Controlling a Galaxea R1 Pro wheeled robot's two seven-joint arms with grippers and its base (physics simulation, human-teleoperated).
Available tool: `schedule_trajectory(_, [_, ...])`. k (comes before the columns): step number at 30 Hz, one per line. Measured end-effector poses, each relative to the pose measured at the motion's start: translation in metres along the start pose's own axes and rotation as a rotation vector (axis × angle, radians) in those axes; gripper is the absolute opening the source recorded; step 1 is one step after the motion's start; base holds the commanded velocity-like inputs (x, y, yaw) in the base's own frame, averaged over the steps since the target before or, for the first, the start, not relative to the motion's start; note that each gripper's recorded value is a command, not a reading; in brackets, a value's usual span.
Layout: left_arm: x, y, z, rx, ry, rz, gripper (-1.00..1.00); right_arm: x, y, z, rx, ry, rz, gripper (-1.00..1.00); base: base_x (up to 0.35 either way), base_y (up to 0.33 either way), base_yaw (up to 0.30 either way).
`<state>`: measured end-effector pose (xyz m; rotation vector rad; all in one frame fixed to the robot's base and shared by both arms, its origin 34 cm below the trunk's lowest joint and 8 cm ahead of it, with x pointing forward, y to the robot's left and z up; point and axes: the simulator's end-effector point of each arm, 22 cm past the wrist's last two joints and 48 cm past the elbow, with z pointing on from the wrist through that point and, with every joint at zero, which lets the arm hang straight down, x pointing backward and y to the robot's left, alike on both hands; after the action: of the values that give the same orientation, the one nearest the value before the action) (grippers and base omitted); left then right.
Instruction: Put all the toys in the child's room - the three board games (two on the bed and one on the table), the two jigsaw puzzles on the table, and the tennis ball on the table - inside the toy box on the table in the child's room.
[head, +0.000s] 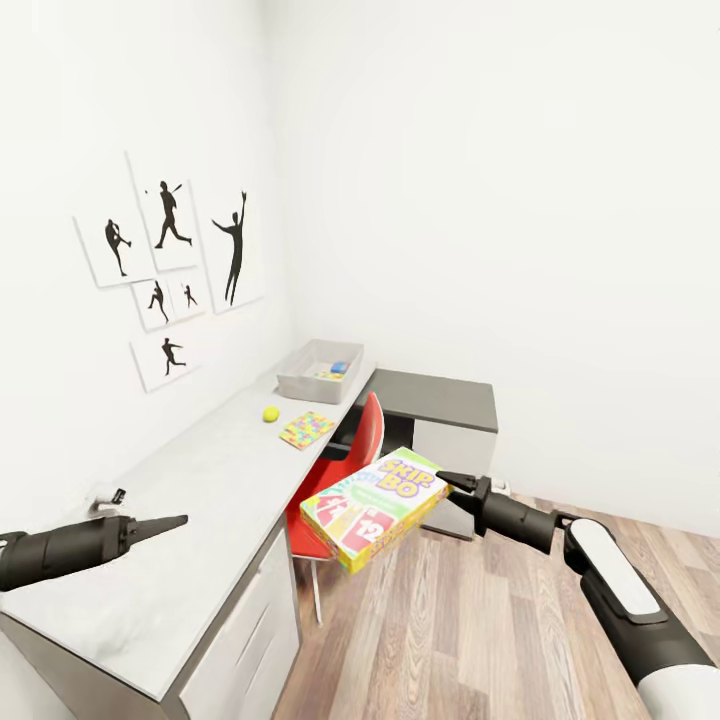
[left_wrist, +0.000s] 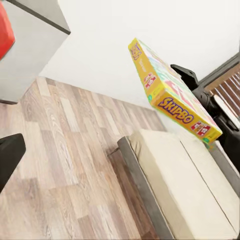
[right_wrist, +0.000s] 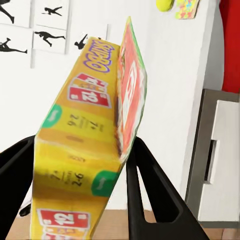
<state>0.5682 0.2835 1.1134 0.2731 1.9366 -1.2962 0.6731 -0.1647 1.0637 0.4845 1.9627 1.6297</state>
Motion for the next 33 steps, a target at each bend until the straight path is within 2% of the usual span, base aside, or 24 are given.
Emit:
schedule_trajectory(1, [-0.002, 0.001, -0.002, -0.006, -0.006, -0.001, 1.0, -0.006, 0.009, 0.0, -0.012, -0.007, -0.008, -1.0, 0.0, 0.0, 0.0])
schedule_trajectory(3, [-0.006, 0.005, -0.01, -0.025, -0.016, -0.004, 1.0, -0.034, 0.045, 0.002, -0.04, -0.039, -0.067, -1.0, 0.0, 0.0, 0.0])
schedule_trajectory(4, [-0.009, 0.007, -0.015, -0.038, -0.02, -0.003, 1.0, -0.041, 0.057, 0.003, -0.055, -0.048, -0.076, -1.0, 0.0, 0.0, 0.0])
schedule_trajectory(5, [-0.011, 0.008, -0.019, -0.05, -0.02, -0.002, 1.0, -0.054, 0.066, 0.003, -0.034, -0.065, -0.113, -1.0, 0.0, 0.0, 0.0])
schedule_trajectory(7, [-0.015, 0.011, -0.027, -0.07, -0.022, 0.001, 1.0, -0.077, 0.092, 0.005, -0.021, -0.094, -0.153, -1.0, 0.0, 0.0, 0.0])
schedule_trajectory(9, [-0.021, 0.015, -0.039, -0.094, -0.032, 0.004, 1.0, -0.1, 0.114, 0.006, 0.032, -0.116, -0.209, -1.0, 0.0, 0.0, 0.0])
schedule_trajectory(11, [-0.026, 0.019, -0.047, -0.117, -0.038, 0.003, 1.0, -0.121, 0.133, 0.008, 0.093, -0.122, -0.243, -1.0, 0.0, 0.0, 0.0])
schedule_trajectory(15, [-0.032, 0.033, -0.057, -0.203, -0.024, 0.013, 1.0, -0.14, 0.143, 0.011, 0.161, -0.092, -0.229, -1.0, 0.0, 0.0, 0.0])
schedule_trajectory(19, [-0.052, 0.037, -0.061, -0.259, -0.029, 0.052, 1.0, -0.152, 0.16, 0.01, 0.158, -0.101, -0.218, -1.0, 0.0, 0.0, 0.0])
schedule_trajectory(24, [-0.071, 0.033, -0.061, -0.286, -0.044, 0.084, 1.0, -0.156, 0.172, 0.008, 0.155, -0.107, -0.227, -1.0, 0.0, 0.0, 0.0])
schedule_trajectory(33, [-0.079, 0.024, -0.063, -0.292, -0.048, 0.101, 1.0, -0.157, 0.181, 0.003, 0.149, -0.113, -0.227, -1.0, 0.0, 0.0, 0.0])
